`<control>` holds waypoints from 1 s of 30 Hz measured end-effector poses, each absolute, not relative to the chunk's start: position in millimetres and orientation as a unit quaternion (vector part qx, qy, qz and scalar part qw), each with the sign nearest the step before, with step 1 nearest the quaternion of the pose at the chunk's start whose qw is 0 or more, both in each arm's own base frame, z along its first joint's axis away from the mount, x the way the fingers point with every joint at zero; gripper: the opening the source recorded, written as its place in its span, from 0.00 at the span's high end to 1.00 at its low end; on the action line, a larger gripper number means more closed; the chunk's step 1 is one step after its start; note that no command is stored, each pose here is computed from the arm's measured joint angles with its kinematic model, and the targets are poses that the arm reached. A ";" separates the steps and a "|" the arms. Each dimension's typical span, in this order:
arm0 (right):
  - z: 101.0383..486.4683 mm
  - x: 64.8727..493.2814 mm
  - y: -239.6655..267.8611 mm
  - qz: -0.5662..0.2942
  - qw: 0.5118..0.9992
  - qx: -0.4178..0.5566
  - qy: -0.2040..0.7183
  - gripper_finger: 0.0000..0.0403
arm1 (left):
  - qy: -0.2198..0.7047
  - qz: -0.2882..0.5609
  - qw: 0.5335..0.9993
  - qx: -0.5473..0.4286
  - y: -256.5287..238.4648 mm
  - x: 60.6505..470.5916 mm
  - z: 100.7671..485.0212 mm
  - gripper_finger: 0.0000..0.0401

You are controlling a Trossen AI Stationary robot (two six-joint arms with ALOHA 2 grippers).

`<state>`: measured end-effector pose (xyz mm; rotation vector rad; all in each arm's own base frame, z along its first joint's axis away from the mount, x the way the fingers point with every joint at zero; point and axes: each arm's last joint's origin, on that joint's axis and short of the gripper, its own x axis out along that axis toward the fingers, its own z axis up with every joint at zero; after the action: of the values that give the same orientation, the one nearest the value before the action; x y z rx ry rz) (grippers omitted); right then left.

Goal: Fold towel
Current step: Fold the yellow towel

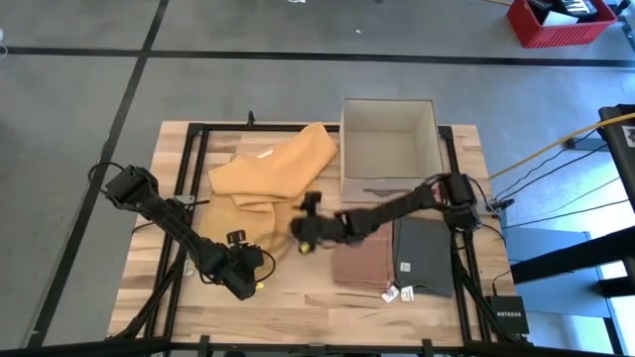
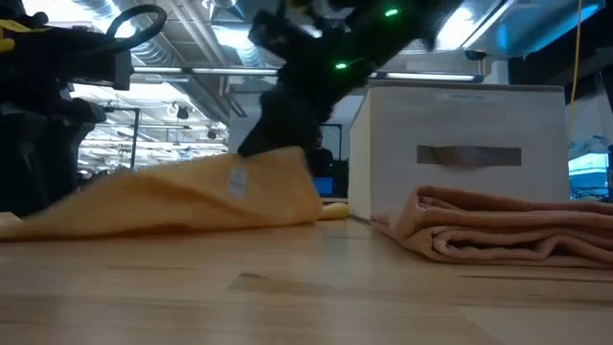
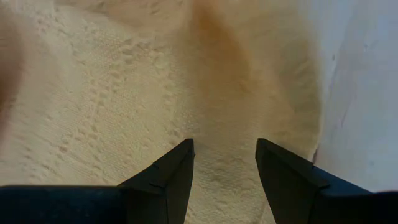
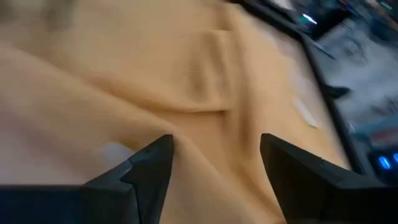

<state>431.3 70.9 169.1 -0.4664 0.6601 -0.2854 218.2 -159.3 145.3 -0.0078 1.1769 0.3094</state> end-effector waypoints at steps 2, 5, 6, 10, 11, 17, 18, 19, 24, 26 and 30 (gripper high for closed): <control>174.5 437.8 52.7 -0.169 0.913 -0.201 0.312 0.42 | 0.551 0.147 0.821 -0.002 -159.1 218.2 145.4 0.59; 178.0 439.4 34.5 -0.190 0.915 -0.158 0.321 0.45 | 0.551 0.147 0.822 -0.003 -159.6 217.9 145.4 0.59; 178.3 436.7 34.4 -0.180 0.912 -0.149 0.338 0.45 | 0.551 0.146 0.822 -0.003 -160.0 217.6 145.4 0.59; 191.1 418.4 59.1 -0.107 0.902 -0.115 0.402 0.47 | 0.551 0.144 0.822 -0.001 -161.1 216.8 145.4 0.59; 194.5 413.0 68.4 -0.091 0.900 -0.107 0.413 0.48 | 0.551 0.144 0.822 -0.001 -161.3 216.6 145.4 0.59; 183.8 384.2 117.2 -0.065 0.871 -0.127 0.471 0.48 | 0.549 0.146 0.823 -0.002 -161.2 216.8 145.4 0.59; 179.8 382.1 123.4 -0.067 0.874 -0.131 0.463 0.48 | 0.548 0.146 0.823 -0.002 -161.1 216.8 145.6 0.59; 175.4 379.9 128.7 -0.067 0.876 -0.136 0.457 0.48 | 0.548 0.146 0.824 -0.002 -161.2 216.9 145.6 0.59; 146.1 379.7 140.9 -0.048 0.893 -0.148 0.423 0.48 | 0.545 0.149 0.825 0.001 -160.4 217.5 145.7 0.59; 140.0 388.1 136.3 -0.050 0.901 -0.146 0.405 0.48 | 0.541 0.152 0.827 0.004 -160.0 217.8 146.0 0.59; 126.5 399.4 114.1 -0.068 0.889 -0.189 0.411 0.48 | 0.539 0.153 0.828 0.008 -159.9 217.9 146.1 0.59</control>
<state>399.4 114.1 126.5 -0.3922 0.8533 -0.1413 217.9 -159.9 146.1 0.0164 1.1435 0.3255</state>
